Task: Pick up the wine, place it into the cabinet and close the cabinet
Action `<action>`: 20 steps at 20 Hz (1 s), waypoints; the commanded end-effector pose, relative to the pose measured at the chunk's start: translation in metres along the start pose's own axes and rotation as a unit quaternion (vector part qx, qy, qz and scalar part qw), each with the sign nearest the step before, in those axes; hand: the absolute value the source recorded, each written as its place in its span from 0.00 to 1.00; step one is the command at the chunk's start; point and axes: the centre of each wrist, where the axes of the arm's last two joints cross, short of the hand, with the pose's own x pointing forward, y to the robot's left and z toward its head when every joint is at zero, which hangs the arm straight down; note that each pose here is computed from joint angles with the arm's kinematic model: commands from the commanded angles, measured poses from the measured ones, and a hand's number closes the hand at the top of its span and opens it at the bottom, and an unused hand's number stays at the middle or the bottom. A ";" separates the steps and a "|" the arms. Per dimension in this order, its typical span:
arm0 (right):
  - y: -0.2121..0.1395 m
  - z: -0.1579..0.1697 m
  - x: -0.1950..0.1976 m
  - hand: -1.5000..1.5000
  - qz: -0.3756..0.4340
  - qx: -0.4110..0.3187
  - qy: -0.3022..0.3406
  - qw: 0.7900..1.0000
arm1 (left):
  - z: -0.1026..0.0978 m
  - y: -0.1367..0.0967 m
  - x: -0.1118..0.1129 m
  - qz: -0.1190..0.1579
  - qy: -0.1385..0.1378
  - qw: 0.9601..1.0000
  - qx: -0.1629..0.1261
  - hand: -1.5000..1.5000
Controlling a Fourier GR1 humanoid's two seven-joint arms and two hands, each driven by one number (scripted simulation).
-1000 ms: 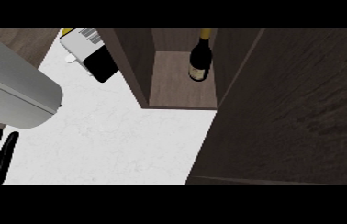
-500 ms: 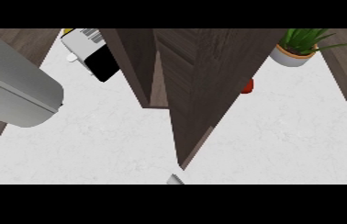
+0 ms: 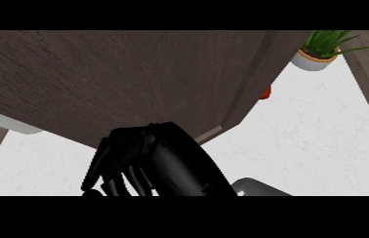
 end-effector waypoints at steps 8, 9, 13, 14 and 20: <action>-0.057 -0.086 -0.016 1.00 0.025 -0.057 0.014 0.998 | -0.001 -0.004 0.013 -0.002 0.020 1.000 -0.016 0.00; -0.051 -0.085 -0.022 1.00 0.036 -0.045 0.016 0.998 | -0.014 0.017 0.006 0.002 0.027 1.000 -0.004 0.00; -0.077 -0.105 -0.043 1.00 0.052 -0.078 0.019 0.995 | -0.006 -0.014 0.007 0.017 0.044 0.999 -0.028 0.00; -0.090 -0.109 -0.032 1.00 0.043 -0.081 0.018 0.996 | -0.018 -0.012 -0.005 0.014 0.033 0.999 -0.022 0.00; -0.124 -0.112 -0.051 1.00 0.051 -0.084 0.026 0.995 | -0.012 -0.031 -0.031 0.024 0.051 0.998 -0.029 0.00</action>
